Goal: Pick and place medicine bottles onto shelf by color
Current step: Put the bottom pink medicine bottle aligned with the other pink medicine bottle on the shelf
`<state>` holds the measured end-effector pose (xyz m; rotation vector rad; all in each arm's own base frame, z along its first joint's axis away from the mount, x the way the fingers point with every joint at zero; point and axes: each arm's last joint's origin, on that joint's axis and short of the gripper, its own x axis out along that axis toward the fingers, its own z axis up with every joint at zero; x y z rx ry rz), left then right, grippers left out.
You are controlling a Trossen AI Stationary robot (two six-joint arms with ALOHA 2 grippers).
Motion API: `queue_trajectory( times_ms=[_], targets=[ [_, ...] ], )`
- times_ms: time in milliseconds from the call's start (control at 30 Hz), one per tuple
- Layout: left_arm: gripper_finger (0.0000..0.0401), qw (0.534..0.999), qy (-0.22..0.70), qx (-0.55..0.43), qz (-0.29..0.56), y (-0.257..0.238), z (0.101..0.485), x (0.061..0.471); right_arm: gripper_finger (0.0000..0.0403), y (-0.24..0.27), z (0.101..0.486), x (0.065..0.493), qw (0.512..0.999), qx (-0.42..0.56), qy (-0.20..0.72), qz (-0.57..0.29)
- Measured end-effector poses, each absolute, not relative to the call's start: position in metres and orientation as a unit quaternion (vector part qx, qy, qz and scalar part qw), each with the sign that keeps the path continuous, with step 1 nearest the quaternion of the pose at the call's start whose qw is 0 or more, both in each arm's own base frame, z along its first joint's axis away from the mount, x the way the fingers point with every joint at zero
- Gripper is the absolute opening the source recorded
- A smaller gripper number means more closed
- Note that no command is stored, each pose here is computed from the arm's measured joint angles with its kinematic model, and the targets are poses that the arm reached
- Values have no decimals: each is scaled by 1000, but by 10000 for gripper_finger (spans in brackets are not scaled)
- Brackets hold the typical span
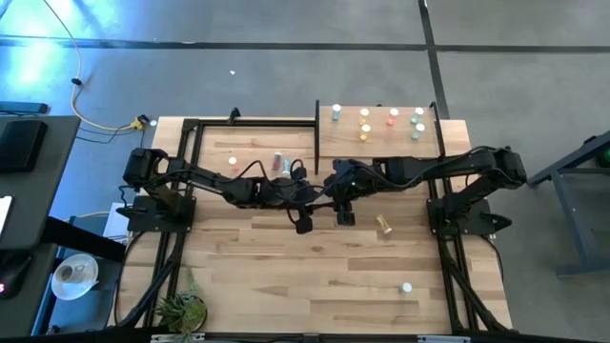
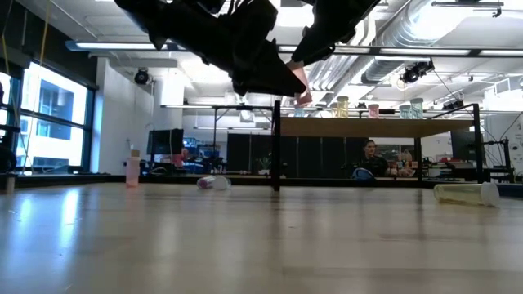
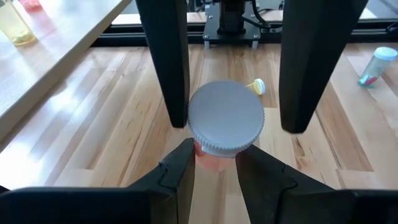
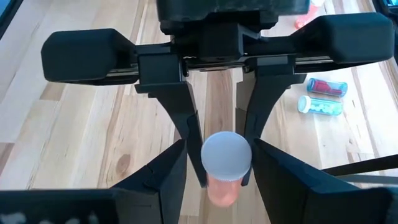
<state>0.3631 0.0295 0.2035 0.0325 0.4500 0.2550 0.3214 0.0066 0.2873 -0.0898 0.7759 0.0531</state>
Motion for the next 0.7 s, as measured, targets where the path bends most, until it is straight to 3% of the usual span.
queue_trajectory(
  times_ms=[700],
  targets=[
    [101, 969, 210, 15, 126, 30, 206, 364, 163, 7, 287, 321, 924, -44, 378, 26]
  ],
)
